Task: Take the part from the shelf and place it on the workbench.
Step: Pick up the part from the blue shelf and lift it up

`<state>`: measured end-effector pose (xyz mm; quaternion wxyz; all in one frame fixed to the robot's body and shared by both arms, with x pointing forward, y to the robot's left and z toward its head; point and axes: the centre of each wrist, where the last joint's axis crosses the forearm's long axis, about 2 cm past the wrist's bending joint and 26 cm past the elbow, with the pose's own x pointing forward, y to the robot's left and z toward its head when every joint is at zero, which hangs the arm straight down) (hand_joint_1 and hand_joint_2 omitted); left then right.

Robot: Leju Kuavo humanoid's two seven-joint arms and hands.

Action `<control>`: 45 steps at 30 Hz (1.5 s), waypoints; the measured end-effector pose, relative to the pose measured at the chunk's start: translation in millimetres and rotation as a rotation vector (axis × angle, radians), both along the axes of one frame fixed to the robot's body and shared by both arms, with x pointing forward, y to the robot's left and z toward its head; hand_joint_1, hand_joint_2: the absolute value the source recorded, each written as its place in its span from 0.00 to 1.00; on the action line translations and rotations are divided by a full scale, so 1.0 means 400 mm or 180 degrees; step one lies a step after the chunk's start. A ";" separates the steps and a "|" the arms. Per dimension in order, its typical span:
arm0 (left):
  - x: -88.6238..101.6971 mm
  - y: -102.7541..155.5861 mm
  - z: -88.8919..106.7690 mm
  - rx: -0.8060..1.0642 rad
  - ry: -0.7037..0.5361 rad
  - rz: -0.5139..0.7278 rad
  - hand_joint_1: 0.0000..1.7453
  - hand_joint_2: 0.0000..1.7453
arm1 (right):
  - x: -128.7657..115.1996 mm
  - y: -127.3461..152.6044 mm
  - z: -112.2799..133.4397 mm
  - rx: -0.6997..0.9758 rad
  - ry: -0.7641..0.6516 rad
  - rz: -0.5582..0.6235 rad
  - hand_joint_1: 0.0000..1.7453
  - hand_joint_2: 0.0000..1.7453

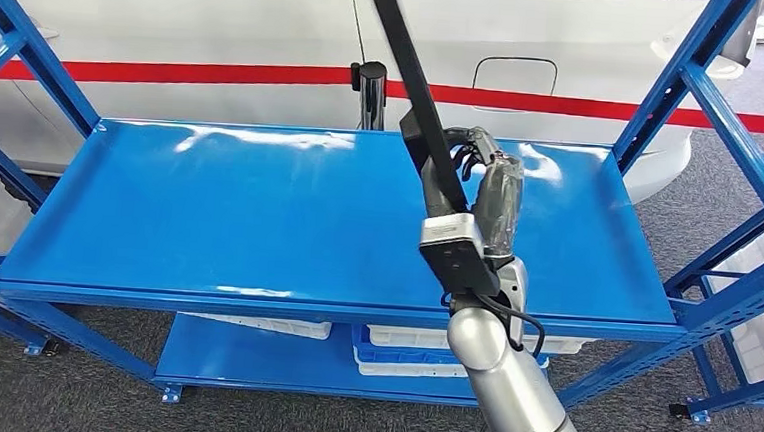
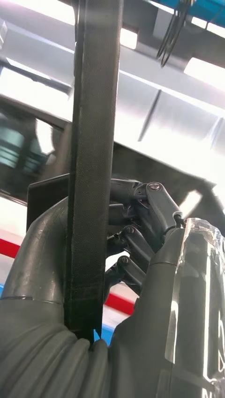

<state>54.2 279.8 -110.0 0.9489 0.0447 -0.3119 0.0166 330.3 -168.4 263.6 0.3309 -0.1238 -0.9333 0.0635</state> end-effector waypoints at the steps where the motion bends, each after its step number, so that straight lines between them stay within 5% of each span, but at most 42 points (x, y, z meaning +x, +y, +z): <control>1: 0.000 0.000 0.000 0.0000 0.0000 0.0000 0.00 1.00 | 0.000 0.000 0.000 0.0000 0.0000 0.0000 1.00 1.00; 5: 0.000 0.000 0.000 -0.0010 -0.0007 -0.0001 0.00 1.00 | -0.001 -0.003 0.001 0.0037 0.0008 0.0046 1.00 1.00; 13: -0.021 0.021 -0.003 0.0018 -0.0008 0.0379 0.00 1.00 | -0.008 -0.021 0.080 0.0400 -0.0215 0.0949 1.00 1.00; 31: 0.045 -0.042 0.009 0.0077 0.0052 0.0455 0.00 1.00 | -0.020 -0.011 0.072 0.0098 -0.0237 0.1140 1.00 1.00; 45: 0.033 -0.020 0.006 -0.0043 -0.0063 0.0470 0.00 1.00 | -0.046 0.022 0.072 0.0006 -0.0144 0.1282 1.00 1.00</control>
